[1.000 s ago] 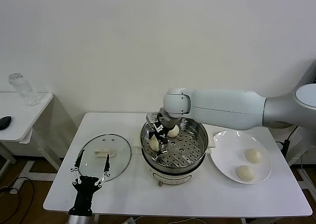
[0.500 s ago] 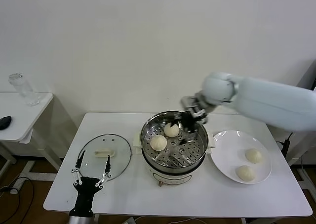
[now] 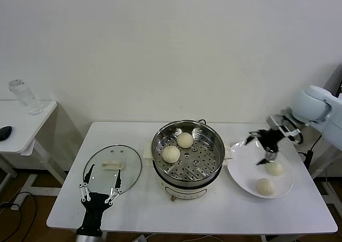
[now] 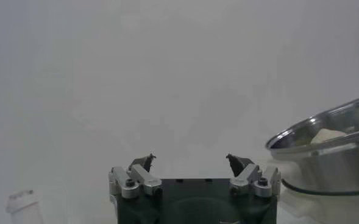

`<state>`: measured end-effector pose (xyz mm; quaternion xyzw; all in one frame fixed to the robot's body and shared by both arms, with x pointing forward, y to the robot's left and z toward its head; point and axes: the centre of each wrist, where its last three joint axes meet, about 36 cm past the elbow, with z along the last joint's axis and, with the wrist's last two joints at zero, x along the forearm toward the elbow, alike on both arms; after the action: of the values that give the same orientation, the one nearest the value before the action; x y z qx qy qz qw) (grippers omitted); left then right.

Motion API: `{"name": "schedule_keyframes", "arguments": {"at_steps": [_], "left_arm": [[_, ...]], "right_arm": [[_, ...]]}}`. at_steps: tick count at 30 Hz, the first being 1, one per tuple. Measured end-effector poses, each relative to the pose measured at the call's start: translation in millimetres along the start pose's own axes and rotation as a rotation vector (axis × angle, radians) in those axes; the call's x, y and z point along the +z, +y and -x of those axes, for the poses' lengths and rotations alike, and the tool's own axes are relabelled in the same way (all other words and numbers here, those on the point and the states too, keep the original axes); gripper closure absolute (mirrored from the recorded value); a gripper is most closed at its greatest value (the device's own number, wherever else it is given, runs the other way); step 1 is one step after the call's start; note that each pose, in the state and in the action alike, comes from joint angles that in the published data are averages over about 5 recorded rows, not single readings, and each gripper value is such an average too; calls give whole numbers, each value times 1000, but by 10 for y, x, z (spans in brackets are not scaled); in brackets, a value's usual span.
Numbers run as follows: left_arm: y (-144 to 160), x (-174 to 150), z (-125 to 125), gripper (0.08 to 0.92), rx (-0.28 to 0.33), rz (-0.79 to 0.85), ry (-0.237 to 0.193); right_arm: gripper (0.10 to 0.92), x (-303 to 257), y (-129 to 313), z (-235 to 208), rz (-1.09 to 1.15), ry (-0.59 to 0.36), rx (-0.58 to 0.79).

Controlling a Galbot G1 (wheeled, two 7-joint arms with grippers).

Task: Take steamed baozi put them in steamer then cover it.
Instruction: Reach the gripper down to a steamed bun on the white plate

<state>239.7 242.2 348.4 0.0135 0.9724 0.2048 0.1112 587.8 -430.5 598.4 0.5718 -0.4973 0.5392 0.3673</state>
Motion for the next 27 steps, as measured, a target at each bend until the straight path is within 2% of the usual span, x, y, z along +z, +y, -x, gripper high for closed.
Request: {"name": "schedule_keyframes", "arguments": {"at_steps": [10, 27], "left_arm": [[3, 43, -63, 177, -2, 6, 7], [-4, 69, -103, 177, -1, 10, 18]], "right_arm": [[200, 395, 127, 522, 37, 65, -87], [200, 437, 101, 1055, 35, 51, -152]]}}
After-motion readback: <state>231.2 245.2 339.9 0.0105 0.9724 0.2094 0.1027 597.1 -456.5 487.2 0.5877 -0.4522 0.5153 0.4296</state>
